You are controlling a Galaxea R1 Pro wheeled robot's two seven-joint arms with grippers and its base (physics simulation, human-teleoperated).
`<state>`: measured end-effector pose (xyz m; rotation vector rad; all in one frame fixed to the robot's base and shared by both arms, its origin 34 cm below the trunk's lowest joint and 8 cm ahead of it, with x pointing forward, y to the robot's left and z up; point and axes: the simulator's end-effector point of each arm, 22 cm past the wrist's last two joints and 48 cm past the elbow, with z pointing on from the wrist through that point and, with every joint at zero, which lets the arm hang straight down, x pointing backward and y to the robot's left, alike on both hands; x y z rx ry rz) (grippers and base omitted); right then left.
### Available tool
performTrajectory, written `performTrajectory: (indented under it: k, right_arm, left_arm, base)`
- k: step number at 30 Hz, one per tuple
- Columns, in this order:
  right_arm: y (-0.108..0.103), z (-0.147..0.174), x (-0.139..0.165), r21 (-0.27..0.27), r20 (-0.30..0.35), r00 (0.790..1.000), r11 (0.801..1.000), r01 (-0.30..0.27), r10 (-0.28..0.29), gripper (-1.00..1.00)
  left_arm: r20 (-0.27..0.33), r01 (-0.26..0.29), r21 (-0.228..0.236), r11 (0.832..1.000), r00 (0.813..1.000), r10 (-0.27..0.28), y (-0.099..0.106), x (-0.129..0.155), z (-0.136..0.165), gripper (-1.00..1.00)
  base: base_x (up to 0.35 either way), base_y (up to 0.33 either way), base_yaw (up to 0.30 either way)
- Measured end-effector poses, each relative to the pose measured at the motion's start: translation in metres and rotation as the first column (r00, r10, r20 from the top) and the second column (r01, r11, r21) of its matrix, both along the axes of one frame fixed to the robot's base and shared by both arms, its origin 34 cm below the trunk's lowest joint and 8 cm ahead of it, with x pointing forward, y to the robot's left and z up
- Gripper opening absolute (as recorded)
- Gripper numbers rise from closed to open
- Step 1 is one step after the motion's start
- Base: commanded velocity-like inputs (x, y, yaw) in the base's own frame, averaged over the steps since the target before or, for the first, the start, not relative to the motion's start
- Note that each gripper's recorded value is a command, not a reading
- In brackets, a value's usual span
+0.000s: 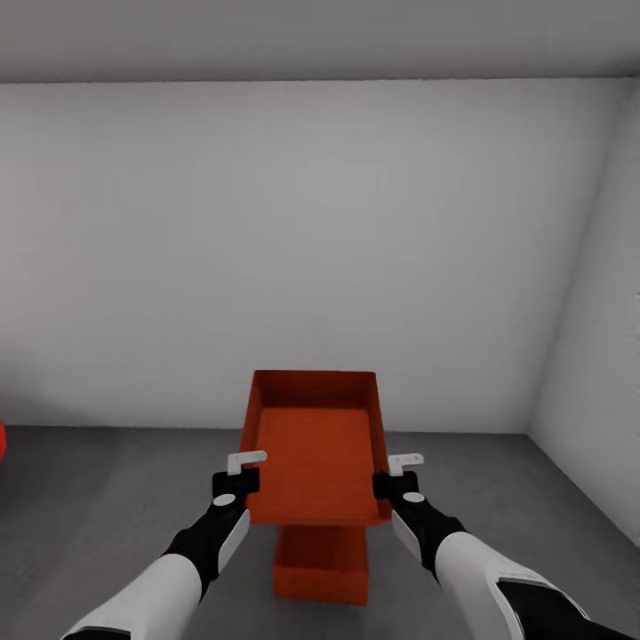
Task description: Move the two storage containers from the living room to the garage. In the garage, place one container on the floor and stack the other container on top of it (either order is fine).
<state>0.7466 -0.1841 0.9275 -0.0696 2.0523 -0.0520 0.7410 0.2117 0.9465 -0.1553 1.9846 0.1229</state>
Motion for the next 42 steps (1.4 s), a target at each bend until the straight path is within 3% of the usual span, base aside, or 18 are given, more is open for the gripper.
performTrajectory:
  k: [18, 32, 42]
  right_arm:
    - [-0.0005, -0.0001, 0.0001, 0.000, 0.000, 1.000, 1.000, -0.001, 0.001, -1.00]
    - [-0.0004, 0.0002, 0.0009, -0.001, 0.000, 1.000, 1.000, -0.001, 0.001, -1.00]
    - [-0.0006, 0.0006, 0.0005, -0.001, 0.001, 1.000, 1.000, -0.001, 0.001, -1.00]
  left_arm:
    - [0.000, 0.000, 0.000, 1.000, 1.000, 0.000, -0.0005, -0.0001, 0.0000, -1.00]
    - [0.000, -0.001, -0.001, 1.000, 1.000, 0.001, -0.0004, 0.0002, -0.0004, -1.00]
    - [0.001, -0.001, -0.001, 1.000, 1.000, 0.001, -0.0006, -0.0001, 0.0002, -1.00]
  base:
    - [0.321, 0.158, -0.238]
    - [0.102, 0.043, -0.019]
    - [0.279, 0.000, 0.000]
